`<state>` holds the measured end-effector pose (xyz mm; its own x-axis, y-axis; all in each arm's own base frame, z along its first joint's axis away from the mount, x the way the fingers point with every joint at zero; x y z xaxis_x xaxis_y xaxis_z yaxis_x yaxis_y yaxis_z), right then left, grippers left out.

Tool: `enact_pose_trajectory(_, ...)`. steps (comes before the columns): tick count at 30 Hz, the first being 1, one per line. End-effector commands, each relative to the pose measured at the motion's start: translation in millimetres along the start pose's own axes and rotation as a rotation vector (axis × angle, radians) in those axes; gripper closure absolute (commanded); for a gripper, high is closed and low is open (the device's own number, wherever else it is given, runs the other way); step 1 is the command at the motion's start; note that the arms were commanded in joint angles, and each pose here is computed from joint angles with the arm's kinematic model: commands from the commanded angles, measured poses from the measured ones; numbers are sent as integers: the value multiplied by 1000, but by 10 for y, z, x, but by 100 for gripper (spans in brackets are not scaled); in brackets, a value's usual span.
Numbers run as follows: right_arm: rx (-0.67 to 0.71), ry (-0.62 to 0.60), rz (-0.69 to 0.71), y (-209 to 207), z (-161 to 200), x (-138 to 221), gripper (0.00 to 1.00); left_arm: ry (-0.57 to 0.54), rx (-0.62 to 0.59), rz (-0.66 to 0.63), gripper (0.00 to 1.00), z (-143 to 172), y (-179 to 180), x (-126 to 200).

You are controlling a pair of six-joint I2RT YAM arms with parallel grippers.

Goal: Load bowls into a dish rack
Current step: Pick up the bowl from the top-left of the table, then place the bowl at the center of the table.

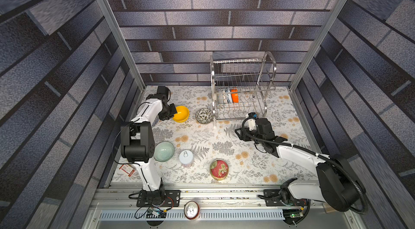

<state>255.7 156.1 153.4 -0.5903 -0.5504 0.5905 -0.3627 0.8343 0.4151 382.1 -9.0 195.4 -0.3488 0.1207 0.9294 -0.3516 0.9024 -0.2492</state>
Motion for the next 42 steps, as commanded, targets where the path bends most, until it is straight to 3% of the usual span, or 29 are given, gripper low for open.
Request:
enact_pose_trajectory(1,-36,-53,38,25,-163,-25,35,-1,-20,31,99,218,26,194)
enact_pose_trajectory(7,-133,-46,228,-139,-146,-35,35,9,-100,65,99,665,-90,359)
enact_pose_trajectory(13,-204,-41,288,-203,-76,-7,35,27,-229,113,98,1125,-470,436)
enact_pose_trajectory(22,-243,-108,383,-257,-72,236,35,62,-367,185,97,1687,-1167,284)
enact_pose_trajectory(30,-257,-166,460,-304,0,537,34,77,-462,175,96,1906,-1582,98)
enact_pose_trajectory(42,-267,-197,524,-368,169,876,33,114,-522,173,97,2039,-1910,-164)
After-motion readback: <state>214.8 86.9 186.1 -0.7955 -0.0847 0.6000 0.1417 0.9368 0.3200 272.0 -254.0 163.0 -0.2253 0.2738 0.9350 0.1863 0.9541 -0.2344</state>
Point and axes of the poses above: each gripper's point midway between its finger pads, its own x axis back along the fingers, its own y axis along the line the jaws close on, z = x × y, the point moved 9 cm from there along x, back along the fingers, and after that the axes turned 3 degrees about x, right-handed, at the moved point
